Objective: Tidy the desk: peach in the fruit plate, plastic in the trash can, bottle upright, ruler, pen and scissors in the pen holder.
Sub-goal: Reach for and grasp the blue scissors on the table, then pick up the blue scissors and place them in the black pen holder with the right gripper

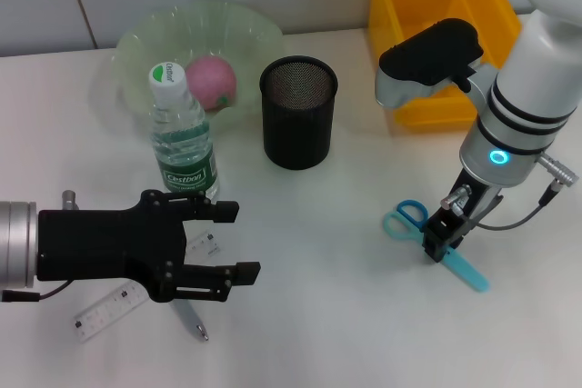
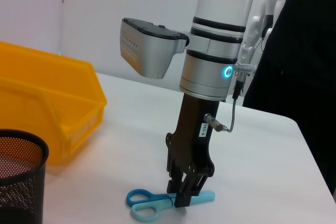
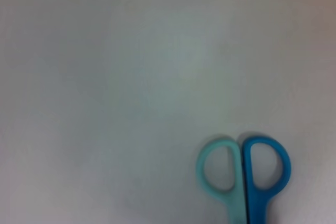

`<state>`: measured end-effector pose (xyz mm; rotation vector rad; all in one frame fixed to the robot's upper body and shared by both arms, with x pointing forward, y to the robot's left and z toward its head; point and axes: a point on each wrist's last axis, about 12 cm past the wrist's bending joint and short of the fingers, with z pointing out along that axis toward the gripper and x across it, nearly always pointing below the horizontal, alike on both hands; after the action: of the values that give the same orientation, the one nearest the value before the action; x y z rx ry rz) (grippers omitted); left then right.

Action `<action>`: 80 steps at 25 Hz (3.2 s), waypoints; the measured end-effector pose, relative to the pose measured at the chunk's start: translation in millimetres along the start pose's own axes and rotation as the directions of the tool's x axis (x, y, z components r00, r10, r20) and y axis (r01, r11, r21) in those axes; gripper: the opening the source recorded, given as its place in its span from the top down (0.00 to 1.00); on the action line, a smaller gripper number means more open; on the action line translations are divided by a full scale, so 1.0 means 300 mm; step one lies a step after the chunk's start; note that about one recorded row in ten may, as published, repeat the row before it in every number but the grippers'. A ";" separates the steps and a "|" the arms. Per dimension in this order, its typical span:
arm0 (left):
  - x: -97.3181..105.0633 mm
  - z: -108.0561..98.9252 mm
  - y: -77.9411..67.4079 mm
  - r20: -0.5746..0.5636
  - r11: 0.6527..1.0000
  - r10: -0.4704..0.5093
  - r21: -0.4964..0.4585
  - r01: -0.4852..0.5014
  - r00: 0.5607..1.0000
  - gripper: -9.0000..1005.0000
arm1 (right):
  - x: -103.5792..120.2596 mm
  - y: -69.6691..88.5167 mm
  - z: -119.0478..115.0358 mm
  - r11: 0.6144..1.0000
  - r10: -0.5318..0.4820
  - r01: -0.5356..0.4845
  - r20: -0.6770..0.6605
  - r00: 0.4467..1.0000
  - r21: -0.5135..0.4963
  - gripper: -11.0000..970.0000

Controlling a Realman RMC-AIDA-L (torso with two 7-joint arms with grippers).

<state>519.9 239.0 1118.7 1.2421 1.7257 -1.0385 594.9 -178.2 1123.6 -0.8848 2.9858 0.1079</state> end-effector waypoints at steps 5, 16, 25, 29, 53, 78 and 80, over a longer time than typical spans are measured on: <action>0.001 -0.001 0.000 0.001 1.000 0.000 -0.001 0.000 1.000 0.19 | 0.000 0.000 -0.001 1.000 0.000 0.000 0.001 1.000 0.000 0.75; 0.001 -0.001 0.000 0.001 1.000 0.000 -0.001 0.000 1.000 0.19 | -0.001 0.005 0.002 1.000 -0.010 0.010 -0.006 1.000 0.006 0.76; 0.001 -0.003 0.000 -0.001 1.000 0.000 -0.001 0.000 1.000 0.19 | -0.006 0.010 -0.019 1.000 -0.016 0.016 0.019 1.000 0.002 0.76; 0.002 -0.003 0.000 -0.004 1.000 0.000 -0.001 0.000 1.000 0.19 | -0.004 0.012 -0.049 1.000 -0.022 0.021 0.043 0.999 0.002 0.77; 0.000 -0.011 0.005 -0.003 1.000 -0.005 -0.008 0.005 1.000 0.19 | 0.118 -0.020 -0.221 0.986 -0.084 0.133 0.396 0.914 -0.098 0.77; 0.002 -0.011 0.001 0.006 1.000 -0.015 -0.007 0.015 1.000 0.19 | -0.002 -0.081 -0.236 0.938 -0.076 0.335 0.892 0.446 -0.087 0.77; 0.003 -0.011 0.000 0.006 1.000 -0.016 -0.007 0.016 1.000 0.19 | -0.015 -0.089 -0.229 0.946 -0.073 0.316 0.895 0.440 -0.078 0.77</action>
<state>519.5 242.4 1119.2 1.2211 1.7356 -1.0438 613.0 -203.0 1190.9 -0.8138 1.8613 0.7012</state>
